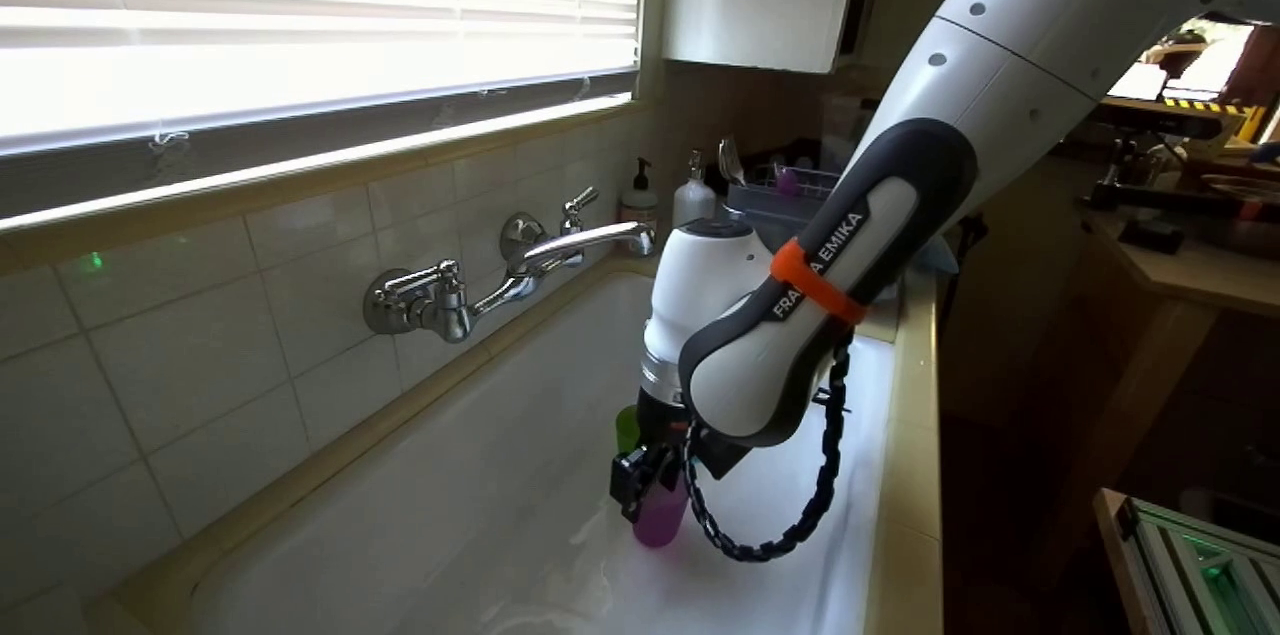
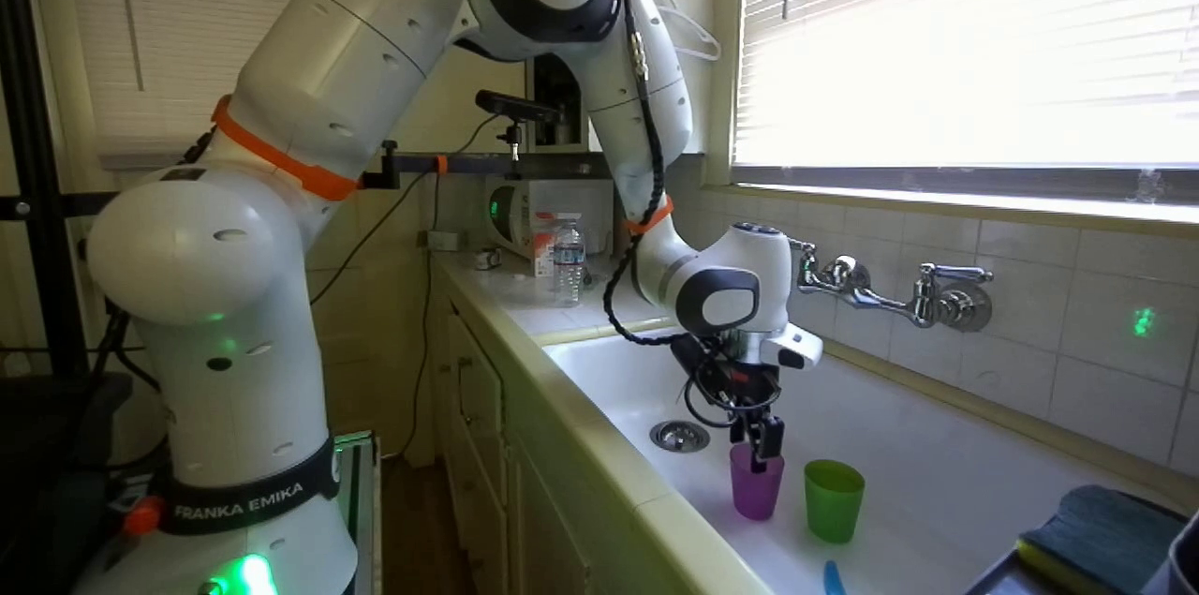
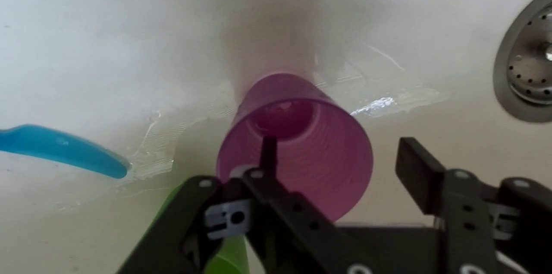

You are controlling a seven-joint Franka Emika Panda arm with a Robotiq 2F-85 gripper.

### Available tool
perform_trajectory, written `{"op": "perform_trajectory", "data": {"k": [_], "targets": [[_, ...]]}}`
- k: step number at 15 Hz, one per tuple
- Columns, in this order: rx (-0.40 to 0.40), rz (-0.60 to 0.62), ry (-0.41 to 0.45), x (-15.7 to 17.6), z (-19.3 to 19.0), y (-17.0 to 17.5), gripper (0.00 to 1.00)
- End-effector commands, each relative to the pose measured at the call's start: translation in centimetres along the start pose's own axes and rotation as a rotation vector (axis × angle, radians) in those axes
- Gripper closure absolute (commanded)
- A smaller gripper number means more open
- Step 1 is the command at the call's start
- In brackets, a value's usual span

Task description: Move the purple cup to the left, then pour the water from the green cup into the purple cup

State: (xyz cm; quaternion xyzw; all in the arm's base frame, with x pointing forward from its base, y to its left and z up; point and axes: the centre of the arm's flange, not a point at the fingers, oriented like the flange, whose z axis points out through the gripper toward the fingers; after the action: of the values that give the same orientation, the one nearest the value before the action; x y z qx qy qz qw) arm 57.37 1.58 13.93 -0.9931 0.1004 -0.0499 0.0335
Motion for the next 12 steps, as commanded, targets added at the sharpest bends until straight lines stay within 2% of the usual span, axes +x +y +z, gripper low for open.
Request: {"op": "perform_trajectory", "data": {"k": [1, 7, 12], "targets": [[0.005, -0.013, -0.011, -0.1, -0.1, -0.6, 0.00], [0.081, 0.004, 0.001, -1.0, -3.4, -2.5, 0.00], [0.059, 0.033, 0.047, -1.1, -7.1, -1.4, 0.00]]}}
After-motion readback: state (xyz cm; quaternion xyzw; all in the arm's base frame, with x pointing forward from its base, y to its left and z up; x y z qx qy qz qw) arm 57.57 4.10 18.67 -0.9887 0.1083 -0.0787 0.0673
